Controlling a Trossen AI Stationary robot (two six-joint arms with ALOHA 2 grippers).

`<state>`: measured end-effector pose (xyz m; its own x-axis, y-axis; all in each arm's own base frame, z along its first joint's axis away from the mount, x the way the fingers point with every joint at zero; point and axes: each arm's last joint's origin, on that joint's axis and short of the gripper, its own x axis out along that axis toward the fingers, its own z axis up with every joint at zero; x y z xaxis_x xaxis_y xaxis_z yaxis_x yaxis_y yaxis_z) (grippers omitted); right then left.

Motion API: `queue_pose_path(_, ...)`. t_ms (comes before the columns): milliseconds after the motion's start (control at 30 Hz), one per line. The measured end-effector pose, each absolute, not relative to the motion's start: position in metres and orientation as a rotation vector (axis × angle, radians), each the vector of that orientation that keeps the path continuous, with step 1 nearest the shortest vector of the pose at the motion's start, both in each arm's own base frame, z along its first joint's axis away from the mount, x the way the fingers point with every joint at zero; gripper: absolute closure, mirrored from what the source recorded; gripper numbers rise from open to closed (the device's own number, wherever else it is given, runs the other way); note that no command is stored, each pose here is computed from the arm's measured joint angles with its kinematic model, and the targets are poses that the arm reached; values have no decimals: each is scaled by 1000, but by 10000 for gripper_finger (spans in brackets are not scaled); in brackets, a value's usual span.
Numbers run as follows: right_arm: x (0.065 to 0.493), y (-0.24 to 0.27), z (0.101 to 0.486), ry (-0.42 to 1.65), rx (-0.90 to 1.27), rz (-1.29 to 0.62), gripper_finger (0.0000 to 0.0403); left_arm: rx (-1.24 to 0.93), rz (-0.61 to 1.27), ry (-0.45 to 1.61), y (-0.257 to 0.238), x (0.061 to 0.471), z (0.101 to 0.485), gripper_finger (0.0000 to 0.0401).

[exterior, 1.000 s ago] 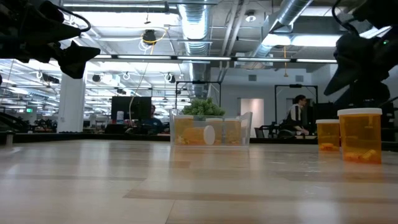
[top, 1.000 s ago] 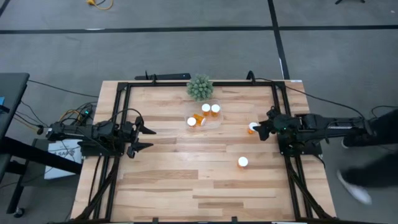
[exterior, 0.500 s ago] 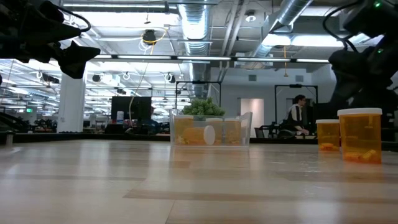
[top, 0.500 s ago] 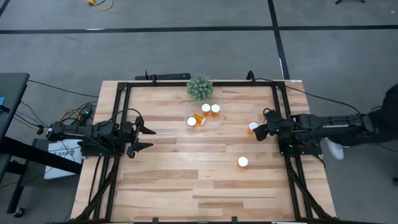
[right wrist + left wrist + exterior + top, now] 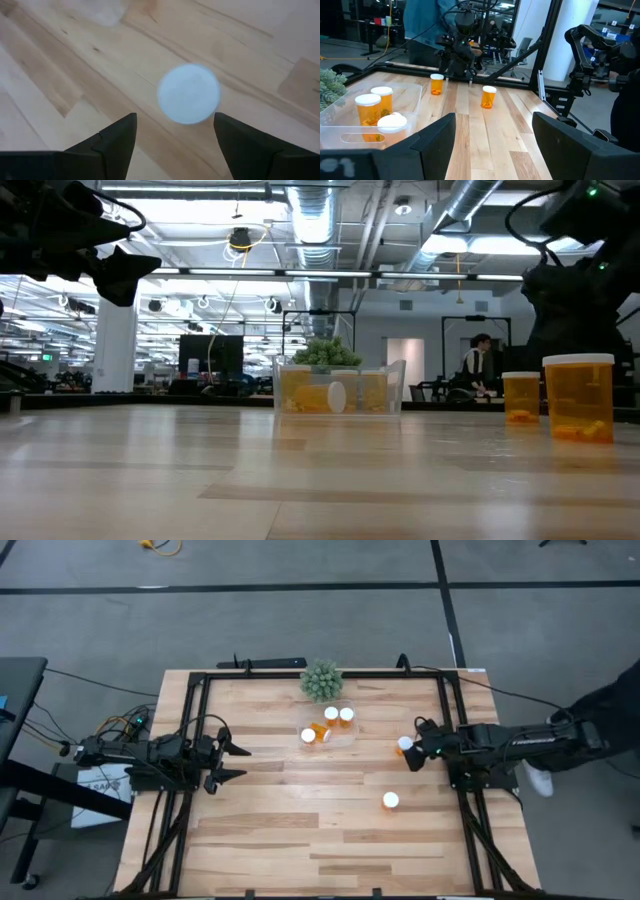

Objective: Pick and place pill bottles into a basket
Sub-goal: Put the orange pill bottle into the transparent bin

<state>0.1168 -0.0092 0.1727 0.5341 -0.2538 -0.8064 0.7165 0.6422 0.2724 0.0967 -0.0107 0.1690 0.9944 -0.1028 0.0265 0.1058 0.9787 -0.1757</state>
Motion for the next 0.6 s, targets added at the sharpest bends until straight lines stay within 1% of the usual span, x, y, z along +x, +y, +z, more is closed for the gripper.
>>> queue_pose_path(300,128,-10,165,873,584,-626,142,-178,-105,-17,-11,97,169,147)
queue_pose_path(500,135,-13,159,876,543,-694,142,-178,-105,-17,-11,97,169,147)
queue_pose_path(600,140,-16,157,873,513,-696,142,-178,-105,-17,-11,97,169,147)
